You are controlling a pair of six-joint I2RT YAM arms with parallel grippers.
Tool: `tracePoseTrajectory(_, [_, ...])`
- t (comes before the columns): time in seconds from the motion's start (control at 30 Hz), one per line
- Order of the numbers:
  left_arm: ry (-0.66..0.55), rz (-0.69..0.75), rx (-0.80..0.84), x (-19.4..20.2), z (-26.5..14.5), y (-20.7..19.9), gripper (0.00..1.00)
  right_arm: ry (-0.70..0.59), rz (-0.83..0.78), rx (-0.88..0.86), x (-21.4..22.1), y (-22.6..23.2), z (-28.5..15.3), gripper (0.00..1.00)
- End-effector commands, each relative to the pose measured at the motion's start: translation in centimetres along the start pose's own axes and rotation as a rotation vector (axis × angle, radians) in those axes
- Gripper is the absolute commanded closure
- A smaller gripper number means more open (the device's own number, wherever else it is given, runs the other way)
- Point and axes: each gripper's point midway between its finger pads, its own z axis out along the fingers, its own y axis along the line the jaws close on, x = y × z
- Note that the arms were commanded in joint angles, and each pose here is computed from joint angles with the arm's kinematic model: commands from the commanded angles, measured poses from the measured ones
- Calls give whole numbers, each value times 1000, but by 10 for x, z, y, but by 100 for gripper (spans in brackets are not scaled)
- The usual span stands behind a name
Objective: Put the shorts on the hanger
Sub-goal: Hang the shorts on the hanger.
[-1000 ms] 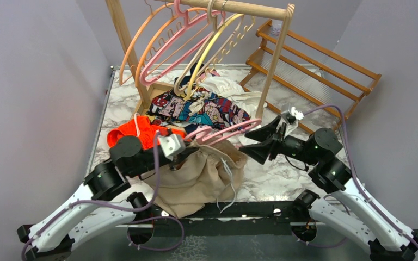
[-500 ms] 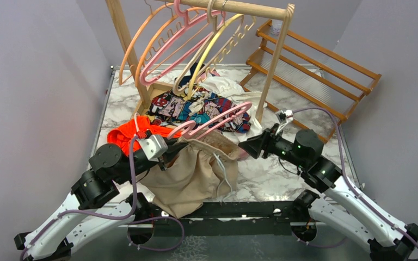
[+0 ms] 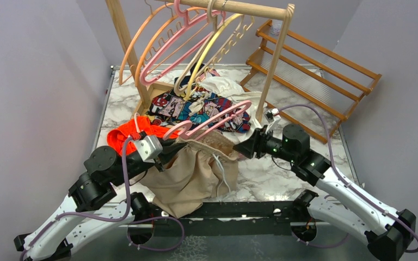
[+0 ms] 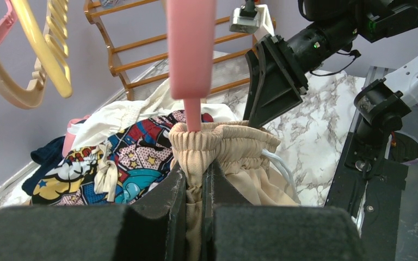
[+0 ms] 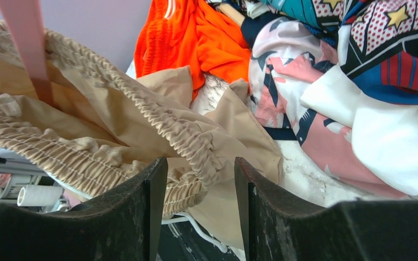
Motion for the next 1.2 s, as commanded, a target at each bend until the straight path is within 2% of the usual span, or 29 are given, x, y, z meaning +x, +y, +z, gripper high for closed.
tracePoseTrajectory(0.0, [-95, 1, -12, -26, -2, 3, 100, 58, -17, -16, 11, 0, 4, 51])
tracePoseTrajectory(0.13, [-94, -2, -1, -26, 0, 1, 100, 72, -6, -14, 16, -3, 7, 67])
tracePoseTrajectory(0.3, [-91, -6, 36, -27, -1, -6, 100, 28, -17, 50, 2, -9, 3, 98])
tracePoseTrajectory(0.47, [-12, -37, 169, -15, -3, -30, 100, -58, -16, 232, -26, -27, -11, 99])
tracePoseTrajectory(0.6, [2, -80, 219, -6, -8, -41, 100, -56, -15, 328, -32, -39, -16, 99])
tracePoseTrajectory(0.8, [28, -109, 239, 4, -12, -47, 100, -76, -9, 371, -39, -42, -24, 99])
tracePoseTrajectory(1.17, [112, -70, 185, 31, -15, -38, 100, -89, -70, 410, -59, -33, -45, 99])
